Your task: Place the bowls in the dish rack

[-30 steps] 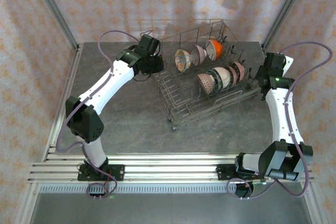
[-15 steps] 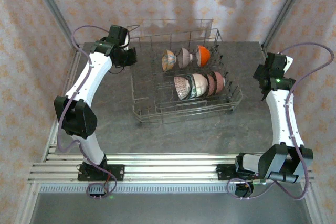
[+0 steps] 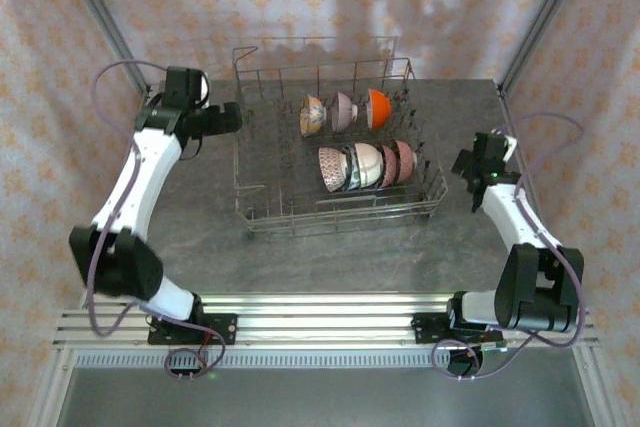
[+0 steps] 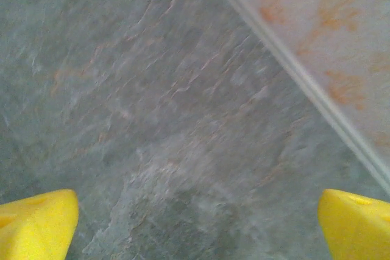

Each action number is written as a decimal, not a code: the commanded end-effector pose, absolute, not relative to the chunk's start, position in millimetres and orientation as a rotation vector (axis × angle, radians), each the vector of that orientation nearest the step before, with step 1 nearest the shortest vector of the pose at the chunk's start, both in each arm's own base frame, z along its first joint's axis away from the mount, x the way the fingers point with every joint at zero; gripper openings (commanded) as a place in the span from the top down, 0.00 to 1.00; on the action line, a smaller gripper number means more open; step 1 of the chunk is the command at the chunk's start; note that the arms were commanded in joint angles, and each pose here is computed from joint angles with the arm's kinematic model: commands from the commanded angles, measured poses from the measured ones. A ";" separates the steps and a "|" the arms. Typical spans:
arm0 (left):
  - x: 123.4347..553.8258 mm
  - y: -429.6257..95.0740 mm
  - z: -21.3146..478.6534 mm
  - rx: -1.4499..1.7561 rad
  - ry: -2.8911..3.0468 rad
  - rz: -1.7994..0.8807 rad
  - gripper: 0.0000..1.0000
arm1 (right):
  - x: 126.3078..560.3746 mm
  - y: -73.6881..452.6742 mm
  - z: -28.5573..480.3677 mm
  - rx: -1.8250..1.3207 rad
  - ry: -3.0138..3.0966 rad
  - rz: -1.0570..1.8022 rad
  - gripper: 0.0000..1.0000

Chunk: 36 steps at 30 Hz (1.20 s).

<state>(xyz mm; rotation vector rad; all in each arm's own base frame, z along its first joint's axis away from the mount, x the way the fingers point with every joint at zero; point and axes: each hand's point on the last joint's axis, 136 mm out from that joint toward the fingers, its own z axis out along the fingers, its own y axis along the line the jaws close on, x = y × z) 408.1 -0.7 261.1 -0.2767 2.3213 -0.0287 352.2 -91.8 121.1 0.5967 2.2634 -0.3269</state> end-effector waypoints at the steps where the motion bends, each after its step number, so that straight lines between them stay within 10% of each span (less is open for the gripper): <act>1: 372.5 66.3 282.4 -0.438 2.080 0.303 0.00 | 370.9 -84.8 122.1 0.579 2.080 -0.304 0.00; 11: 323.3 73.7 157.2 -0.471 1.870 0.243 0.01 | 395.0 -32.5 99.9 0.319 1.952 -0.167 0.00; 36: 375.8 44.0 108.1 -0.267 1.801 0.331 0.01 | 393.6 -28.0 88.4 0.289 1.951 -0.118 0.00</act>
